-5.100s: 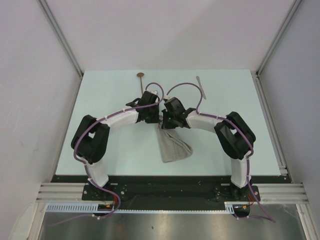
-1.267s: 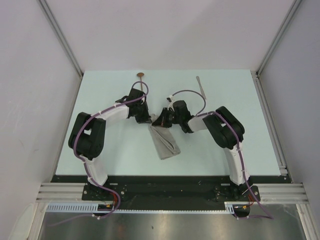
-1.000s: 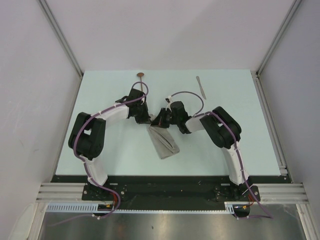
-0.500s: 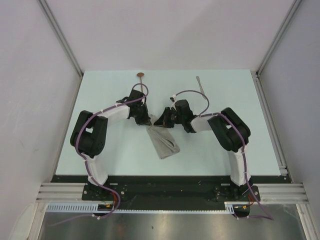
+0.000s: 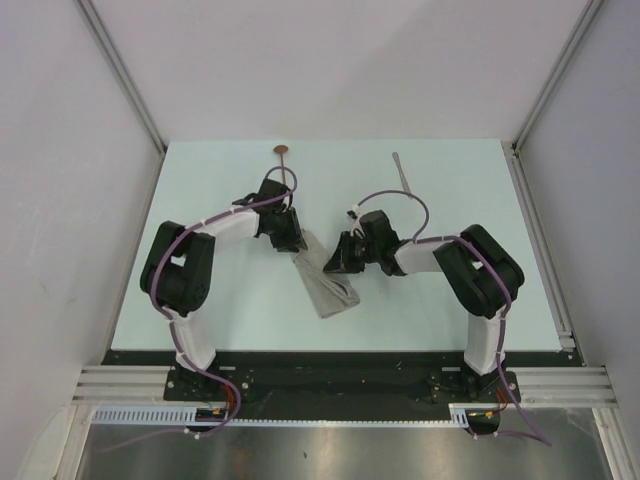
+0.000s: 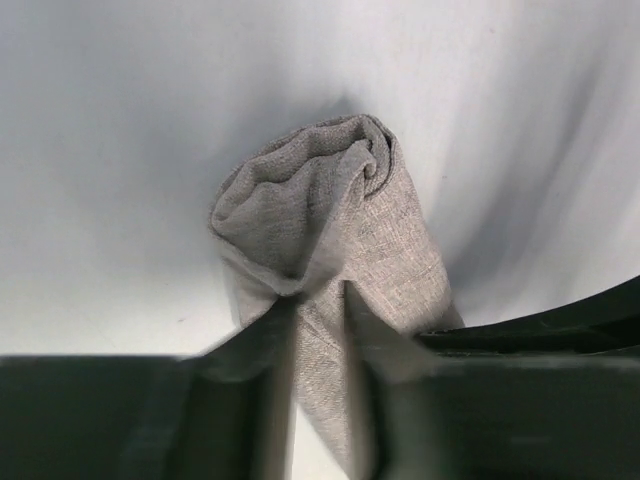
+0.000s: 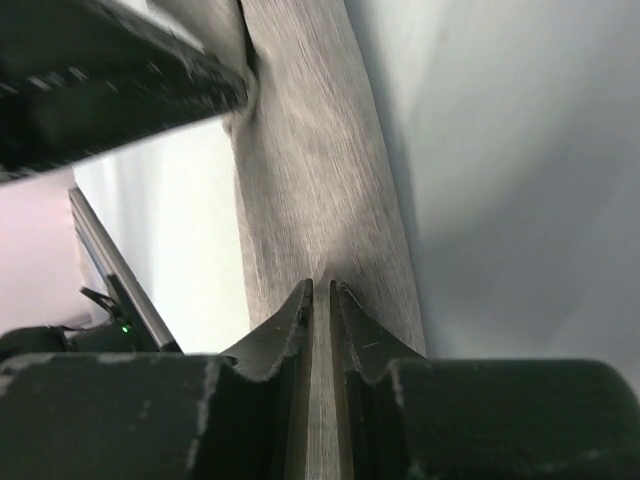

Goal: Fold the napkin into a case and place the utensils inside
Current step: Smooth out the smaller rectangle-folded napkin at the center of the board.

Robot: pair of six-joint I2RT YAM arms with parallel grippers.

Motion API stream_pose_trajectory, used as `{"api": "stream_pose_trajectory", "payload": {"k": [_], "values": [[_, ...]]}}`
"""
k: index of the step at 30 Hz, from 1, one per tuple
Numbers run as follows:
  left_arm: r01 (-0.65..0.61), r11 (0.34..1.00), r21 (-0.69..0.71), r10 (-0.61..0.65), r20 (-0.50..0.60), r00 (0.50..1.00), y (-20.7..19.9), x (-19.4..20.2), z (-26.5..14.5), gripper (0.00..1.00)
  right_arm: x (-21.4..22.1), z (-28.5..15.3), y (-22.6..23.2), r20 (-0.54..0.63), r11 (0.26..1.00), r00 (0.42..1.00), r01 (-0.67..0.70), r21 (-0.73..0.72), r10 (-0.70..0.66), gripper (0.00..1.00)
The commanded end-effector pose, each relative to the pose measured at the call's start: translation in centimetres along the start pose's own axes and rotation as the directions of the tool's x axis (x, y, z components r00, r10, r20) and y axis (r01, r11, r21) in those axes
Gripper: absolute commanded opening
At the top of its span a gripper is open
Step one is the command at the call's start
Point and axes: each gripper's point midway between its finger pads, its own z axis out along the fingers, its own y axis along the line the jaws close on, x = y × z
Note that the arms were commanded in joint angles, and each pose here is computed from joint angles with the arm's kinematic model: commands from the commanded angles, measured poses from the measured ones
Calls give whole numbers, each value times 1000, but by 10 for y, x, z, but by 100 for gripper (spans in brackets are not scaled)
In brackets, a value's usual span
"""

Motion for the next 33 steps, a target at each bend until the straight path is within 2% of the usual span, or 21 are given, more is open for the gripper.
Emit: {"api": "stream_pose_trajectory", "payload": {"k": [1,3,6,8,10,14,16,21,28,33], "values": [[-41,998,42,38,73,997,-18,-14,-35,39,2,-16,21,25,996,995,94,-7,-94,17],[-55,998,21,53,88,995,-12,-10,-45,42,-9,-24,29,49,991,990,132,13,-133,17],[-87,995,51,80,124,989,-18,2,-72,44,-8,-34,34,4,977,978,210,42,-210,18],[-113,990,83,102,123,987,-23,22,-84,40,-4,-48,35,-19,963,966,258,74,-257,25],[-135,980,146,122,91,988,-34,46,-86,36,-1,-61,36,-47,951,957,291,105,-288,37],[-107,962,253,108,9,994,-46,97,-84,20,3,-81,27,-135,881,901,433,190,-413,50],[-109,945,309,117,-7,993,-62,112,-82,17,14,-89,22,-194,835,869,493,246,-456,60],[-111,940,323,132,-46,990,-66,123,-68,10,37,-100,14,-299,765,814,575,291,-498,72],[-84,959,271,113,-92,989,-49,133,-49,7,55,-92,9,-335,711,785,617,338,-522,73],[-81,966,244,105,-87,991,-41,135,-44,6,62,-86,1,-366,684,774,630,368,-516,69]]}}
